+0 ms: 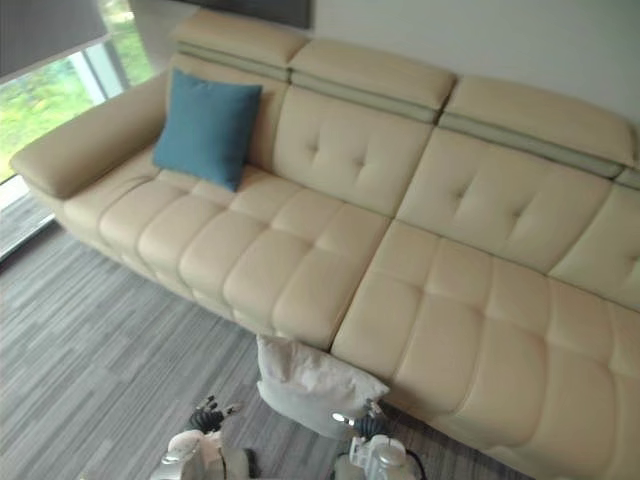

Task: Pick up cushions and gather them together orderly.

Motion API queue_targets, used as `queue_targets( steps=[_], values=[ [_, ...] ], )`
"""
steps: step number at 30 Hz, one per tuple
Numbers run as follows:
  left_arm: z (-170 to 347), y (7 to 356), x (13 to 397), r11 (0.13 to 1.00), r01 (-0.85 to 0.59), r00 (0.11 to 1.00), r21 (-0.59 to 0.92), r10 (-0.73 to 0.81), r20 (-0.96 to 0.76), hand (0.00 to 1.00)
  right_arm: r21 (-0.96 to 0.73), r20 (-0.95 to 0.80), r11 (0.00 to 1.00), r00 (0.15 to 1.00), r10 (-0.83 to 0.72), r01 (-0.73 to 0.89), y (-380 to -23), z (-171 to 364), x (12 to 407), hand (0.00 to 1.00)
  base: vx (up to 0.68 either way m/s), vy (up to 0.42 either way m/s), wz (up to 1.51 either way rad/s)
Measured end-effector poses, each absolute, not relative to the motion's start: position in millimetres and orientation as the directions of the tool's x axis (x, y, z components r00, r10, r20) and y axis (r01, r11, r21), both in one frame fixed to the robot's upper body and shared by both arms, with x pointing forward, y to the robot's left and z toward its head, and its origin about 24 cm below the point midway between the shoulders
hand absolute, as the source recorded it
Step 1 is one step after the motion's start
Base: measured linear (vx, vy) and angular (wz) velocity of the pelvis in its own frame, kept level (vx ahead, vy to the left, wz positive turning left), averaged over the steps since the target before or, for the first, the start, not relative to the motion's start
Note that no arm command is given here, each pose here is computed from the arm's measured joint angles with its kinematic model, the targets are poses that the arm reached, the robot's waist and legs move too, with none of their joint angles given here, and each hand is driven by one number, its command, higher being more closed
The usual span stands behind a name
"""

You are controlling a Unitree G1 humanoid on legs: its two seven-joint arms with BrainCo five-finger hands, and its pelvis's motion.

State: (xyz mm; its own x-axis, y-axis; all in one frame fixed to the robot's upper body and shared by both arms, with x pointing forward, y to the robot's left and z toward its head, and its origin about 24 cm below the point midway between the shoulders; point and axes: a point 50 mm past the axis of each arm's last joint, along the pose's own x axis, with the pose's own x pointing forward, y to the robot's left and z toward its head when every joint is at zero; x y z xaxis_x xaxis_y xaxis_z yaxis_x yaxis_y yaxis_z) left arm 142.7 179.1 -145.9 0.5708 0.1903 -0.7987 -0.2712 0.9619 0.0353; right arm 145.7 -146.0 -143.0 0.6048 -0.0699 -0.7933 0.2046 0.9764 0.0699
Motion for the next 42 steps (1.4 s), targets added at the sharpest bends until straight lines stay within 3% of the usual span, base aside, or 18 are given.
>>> queue_targets(
  steps=[5, 9, 17, 30, 38, 42],
  values=[
    [-150.4, 184.4, 134.4, 0.968, -0.242, 0.539, 0.068, 0.192, -0.820, 0.00, 0.059, -0.793, 0.980, 0.605, -0.070, 0.189, -146.9, -143.2, 146.6, 0.00, 0.03, 0.011, -1.09],
    [-154.4, 171.3, 130.0, 0.982, -0.181, 0.524, 0.054, 0.143, -0.840, 0.00, -0.006, -0.801, 0.981, 0.587, -0.120, 0.192, -170.7, -144.6, 147.5, 0.00, 0.06, -0.104, -0.15],
    [-149.2, 173.4, 137.6, 0.971, -0.235, 0.558, 0.033, 0.162, -0.814, 0.00, -0.043, -0.816, 0.969, 0.550, -0.176, 0.245, -186.0, -148.0, 136.1, 0.00, -0.01, -0.084, -0.32],
    [-145.6, 174.5, 144.1, 0.965, -0.261, 0.575, 0.031, 0.181, -0.798, 0.00, -0.064, -0.783, 0.952, 0.577, -0.233, 0.299, -191.8, -141.2, 146.3, 0.00, 0.05, 0.087, -0.20],
    [-85.3, 194.0, 235.9, 0.885, -0.453, 0.763, -0.106, 0.324, -0.559, 0.00, 0.035, -0.597, 0.896, 0.728, -0.337, 0.443, -208.1, -95.2, 222.0, 0.00, -0.12, -0.059, 0.28],
    [-49.5, 209.1, 269.3, 0.831, -0.522, 0.806, -0.192, 0.406, -0.431, 0.00, 0.090, -0.501, 0.881, 0.786, -0.363, 0.465, -217.0, -68.5, 253.2, 0.00, -0.20, -0.041, 0.20]
  ],
)
